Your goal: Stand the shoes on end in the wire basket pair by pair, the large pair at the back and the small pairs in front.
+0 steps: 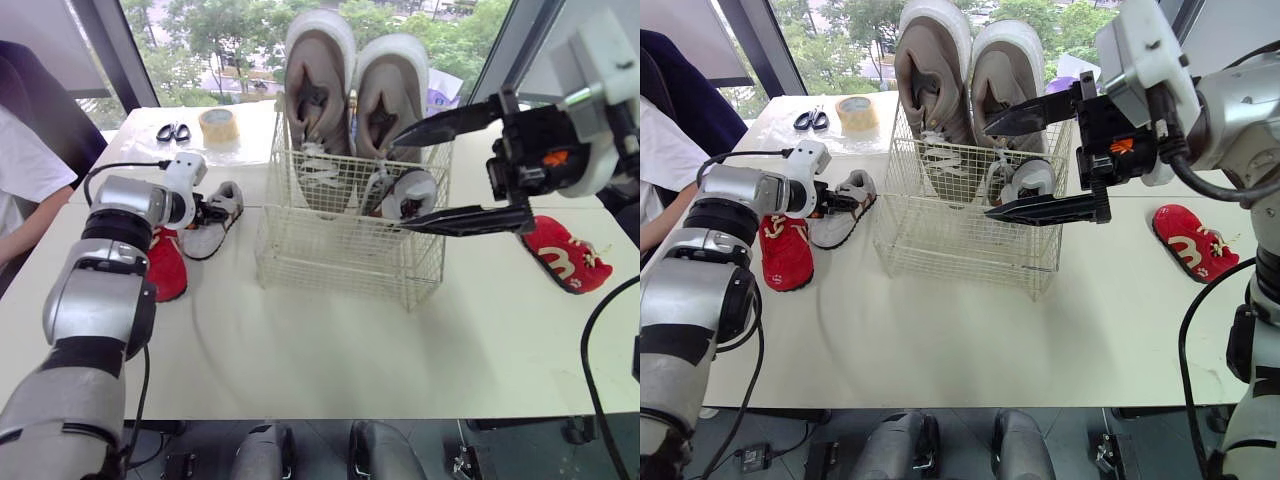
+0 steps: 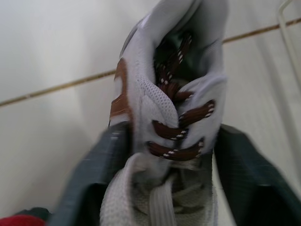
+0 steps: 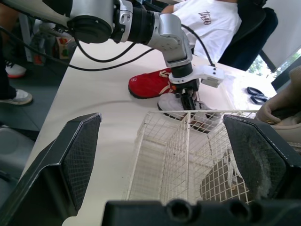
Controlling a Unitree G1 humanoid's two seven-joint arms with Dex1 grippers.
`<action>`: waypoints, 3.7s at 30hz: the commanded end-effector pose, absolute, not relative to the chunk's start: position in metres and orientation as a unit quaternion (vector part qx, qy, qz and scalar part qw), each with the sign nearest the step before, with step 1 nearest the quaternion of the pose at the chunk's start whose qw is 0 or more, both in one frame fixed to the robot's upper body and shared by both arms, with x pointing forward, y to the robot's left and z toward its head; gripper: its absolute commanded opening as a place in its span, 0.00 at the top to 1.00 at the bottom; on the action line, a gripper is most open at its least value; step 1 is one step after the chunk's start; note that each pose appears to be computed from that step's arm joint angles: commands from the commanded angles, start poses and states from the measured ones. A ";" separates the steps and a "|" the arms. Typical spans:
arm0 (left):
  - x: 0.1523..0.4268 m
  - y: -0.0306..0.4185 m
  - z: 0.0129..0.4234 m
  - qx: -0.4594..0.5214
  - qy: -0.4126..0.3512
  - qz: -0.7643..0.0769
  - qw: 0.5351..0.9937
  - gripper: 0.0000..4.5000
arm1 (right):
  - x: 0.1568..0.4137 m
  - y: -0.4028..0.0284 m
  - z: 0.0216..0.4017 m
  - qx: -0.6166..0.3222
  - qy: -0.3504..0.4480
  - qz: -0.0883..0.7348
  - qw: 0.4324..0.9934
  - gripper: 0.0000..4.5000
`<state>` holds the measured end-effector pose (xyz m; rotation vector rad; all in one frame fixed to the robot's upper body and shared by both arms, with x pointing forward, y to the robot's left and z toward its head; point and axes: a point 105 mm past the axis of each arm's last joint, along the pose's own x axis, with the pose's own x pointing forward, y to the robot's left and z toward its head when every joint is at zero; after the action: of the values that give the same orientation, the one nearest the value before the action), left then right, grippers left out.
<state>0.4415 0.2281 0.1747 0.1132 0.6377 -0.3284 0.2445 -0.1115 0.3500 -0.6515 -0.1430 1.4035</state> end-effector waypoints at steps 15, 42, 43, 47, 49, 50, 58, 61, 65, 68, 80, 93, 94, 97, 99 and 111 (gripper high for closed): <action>0.373 0.201 0.375 -0.129 -0.283 -0.211 0.927 1.00 | 0.246 -0.119 0.359 -0.304 -0.087 0.599 0.736 0.00; 0.316 0.071 0.309 -0.049 -0.448 -0.269 0.851 1.00 | 0.260 -0.110 0.358 -0.298 -0.060 0.620 0.724 0.00; 0.317 0.067 0.305 -0.049 -0.447 -0.277 0.849 1.00 | 0.259 -0.111 0.358 -0.298 -0.059 0.618 0.725 0.00; 0.327 0.062 0.294 -0.055 -0.442 -0.265 0.855 1.00 | 0.257 -0.113 0.357 -0.297 -0.056 0.614 0.729 0.00; 0.329 0.061 0.290 -0.059 -0.442 -0.252 0.859 1.00 | 0.256 -0.114 0.356 -0.297 -0.055 0.612 0.731 0.00; 0.329 0.060 0.287 -0.061 -0.440 -0.248 0.861 1.00 | 0.256 -0.114 0.356 -0.296 -0.055 0.611 0.732 0.00; 0.329 0.053 0.257 -0.069 -0.433 -0.222 0.871 1.00 | 0.253 -0.116 0.355 -0.294 -0.052 0.605 0.738 0.00; 0.329 0.053 0.248 -0.075 -0.429 -0.210 0.875 1.00 | 0.253 -0.116 0.355 -0.294 -0.053 0.604 0.739 0.00; 0.331 0.055 0.239 -0.071 -0.424 -0.198 0.881 1.00 | 0.253 -0.116 0.356 -0.293 -0.054 0.603 0.740 0.00; 0.331 0.056 0.234 -0.065 -0.421 -0.197 0.883 1.00 | 0.253 -0.116 0.356 -0.292 -0.056 0.603 0.740 0.00; 0.328 0.069 0.219 -0.026 -0.412 -0.176 0.893 0.05 | 0.255 -0.113 0.354 -0.289 -0.062 0.606 0.738 0.00; 0.305 0.127 0.301 0.080 -0.524 -0.106 0.841 0.05 | 0.257 -0.114 0.351 -0.285 -0.064 0.605 0.741 0.00; 0.302 0.128 0.309 0.091 -0.529 -0.112 0.836 0.05 | 0.258 -0.114 0.351 -0.285 -0.065 0.604 0.741 0.00; 0.298 0.137 0.328 0.095 -0.528 -0.116 0.836 0.05 | 0.259 -0.115 0.350 -0.284 -0.066 0.604 0.741 0.00; 0.298 0.143 0.342 0.102 -0.521 -0.124 0.838 0.05 | 0.260 -0.115 0.350 -0.284 -0.068 0.604 0.742 0.00; 0.284 0.152 0.323 0.117 -0.161 -0.412 0.889 0.05 | 0.294 -0.197 0.347 -0.298 -0.012 0.416 0.859 0.00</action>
<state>0.3030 0.1647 0.3253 0.2446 -0.3700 -0.7076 0.2907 -0.1765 0.3341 -0.6067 0.0019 0.9976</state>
